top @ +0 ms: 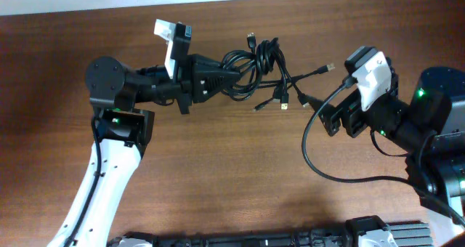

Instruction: Untangle cables

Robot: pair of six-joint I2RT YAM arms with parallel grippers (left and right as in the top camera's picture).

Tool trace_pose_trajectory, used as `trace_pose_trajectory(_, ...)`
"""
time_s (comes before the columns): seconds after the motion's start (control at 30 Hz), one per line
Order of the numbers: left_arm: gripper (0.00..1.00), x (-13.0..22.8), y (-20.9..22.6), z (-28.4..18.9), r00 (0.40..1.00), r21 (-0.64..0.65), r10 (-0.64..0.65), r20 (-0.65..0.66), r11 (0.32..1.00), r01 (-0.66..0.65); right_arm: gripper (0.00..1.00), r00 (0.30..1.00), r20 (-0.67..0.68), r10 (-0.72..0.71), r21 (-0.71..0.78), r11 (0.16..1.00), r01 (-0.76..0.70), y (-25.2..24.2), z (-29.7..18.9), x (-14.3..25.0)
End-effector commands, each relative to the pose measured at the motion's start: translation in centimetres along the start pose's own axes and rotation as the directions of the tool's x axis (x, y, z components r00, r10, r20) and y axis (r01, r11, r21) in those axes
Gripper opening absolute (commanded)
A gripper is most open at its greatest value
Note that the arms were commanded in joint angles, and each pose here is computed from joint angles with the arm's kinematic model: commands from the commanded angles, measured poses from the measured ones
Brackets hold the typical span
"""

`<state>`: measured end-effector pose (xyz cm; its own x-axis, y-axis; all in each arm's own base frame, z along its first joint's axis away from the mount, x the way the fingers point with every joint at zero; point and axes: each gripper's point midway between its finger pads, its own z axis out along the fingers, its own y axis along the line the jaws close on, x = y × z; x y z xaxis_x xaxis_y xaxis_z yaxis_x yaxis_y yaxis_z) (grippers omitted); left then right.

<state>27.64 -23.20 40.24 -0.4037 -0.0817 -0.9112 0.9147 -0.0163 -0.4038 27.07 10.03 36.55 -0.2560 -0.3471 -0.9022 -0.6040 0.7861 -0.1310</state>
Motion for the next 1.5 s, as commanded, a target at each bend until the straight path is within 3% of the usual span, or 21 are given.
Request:
trace_pose_trajectory(0.0, 0.00, -0.1, -2.4, 1.2, 0.995, 0.062, 0.103, -0.012, 0.993, -0.102, 0.99, 0.996, 0.046, -0.079, -0.057, 0.995, 0.082, 1.1, -0.5, -1.1)
trace_pose_trajectory(0.2, 0.00, 1.5, -4.3, 3.6, 0.982, 0.152, 0.185, -0.038, 0.972, -0.178, 0.99, 0.968, 0.143, -0.207, -0.185, 0.955, 0.232, 3.7, -1.0, -2.1)
trace_pose_trajectory(0.43, 0.00, 2.8, -4.7, 4.5, 0.979, 0.184, 0.196, -0.064, 0.966, -0.181, 0.99, 0.961, 0.153, -0.228, -0.191, 0.948, 0.256, 3.9, -1.0, -2.1)
trace_pose_trajectory(0.73, 0.00, 2.9, -5.2, 4.9, 0.976, 0.202, 0.207, -0.064, 0.961, -0.191, 0.99, 0.875, 0.277, -0.397, -0.259, 0.846, 0.466, 6.2, -1.8, -2.4)
trace_pose_trajectory(0.93, 0.00, 3.8, -6.9, 6.2, 0.949, 0.271, 0.313, -0.047, 0.918, -0.289, 0.98, 0.849, 0.324, -0.418, -0.286, 0.812, 0.509, 7.2, -2.2, -2.6)
trace_pose_trajectory(0.97, 0.00, 3.9, -7.0, 6.3, 0.946, 0.276, 0.321, -0.045, 0.914, -0.297, 0.92, 0.849, 0.324, -0.418, -0.287, 0.812, 0.509, 7.2, -2.2, -2.5)
trace_pose_trajectory(1.1, 0.00, 3.8, -6.9, 6.3, 0.945, 0.269, 0.326, -0.041, 0.914, -0.303, 0.13, 0.850, 0.321, -0.418, -0.285, 0.813, 0.507, 7.1, -2.2, -2.5)
trace_pose_trajectory(1.13, 0.00, 3.7, -6.8, 6.4, 0.945, 0.262, 0.325, -0.040, 0.916, -0.304, 0.06, 0.851, 0.319, -0.417, -0.287, 0.814, 0.506, 7.2, -2.1, -2.5)
trace_pose_trajectory(1.23, 0.00, 3.4, -6.4, 6.5, 0.946, 0.233, 0.323, -0.030, 0.923, -0.307, 0.04, 0.855, 0.315, -0.413, -0.292, 0.815, 0.501, 7.2, -2.1, -2.4)
trace_pose_trajectory(1.3, 0.20, 3.1, -6.0, 6.6, 0.947, 0.207, 0.320, -0.021, 0.928, -0.309, 0.04, 0.860, 0.312, -0.404, -0.295, 0.819, 0.492, 7.2, -2.1, -2.4)
trace_pose_trajectory(1.33, 0.23, 3.0, -5.9, 6.6, 0.947, 0.198, 0.320, -0.018, 0.930, -0.310, 0.04, 0.860, 0.312, -0.404, -0.295, 0.819, 0.492, 7.2, -2.1, -2.4)
trace_pose_trajectory(1.37, 0.33, 3.0, -5.8, 6.6, 0.947, 0.192, 0.319, -0.016, 0.931, -0.311, 0.04, 0.860, 0.310, -0.404, -0.294, 0.820, 0.491, 7.2, -2.1, -2.3)
trace_pose_trajectory(1.43, 0.91, 2.9, -5.8, 6.6, 0.948, 0.191, 0.317, -0.016, 0.932, -0.309, 0.04, 0.870, 0.278, -0.408, -0.272, 0.835, 0.478, 6.6, -1.8, -2.1)
trace_pose_trajectory(1.47, 0.99, 2.9, -5.8, 6.6, 0.952, 0.190, 0.305, -0.019, 0.936, -0.296, 0.04, 0.884, 0.241, -0.400, -0.252, 0.854, 0.455, 5.9, -1.6, -1.8)
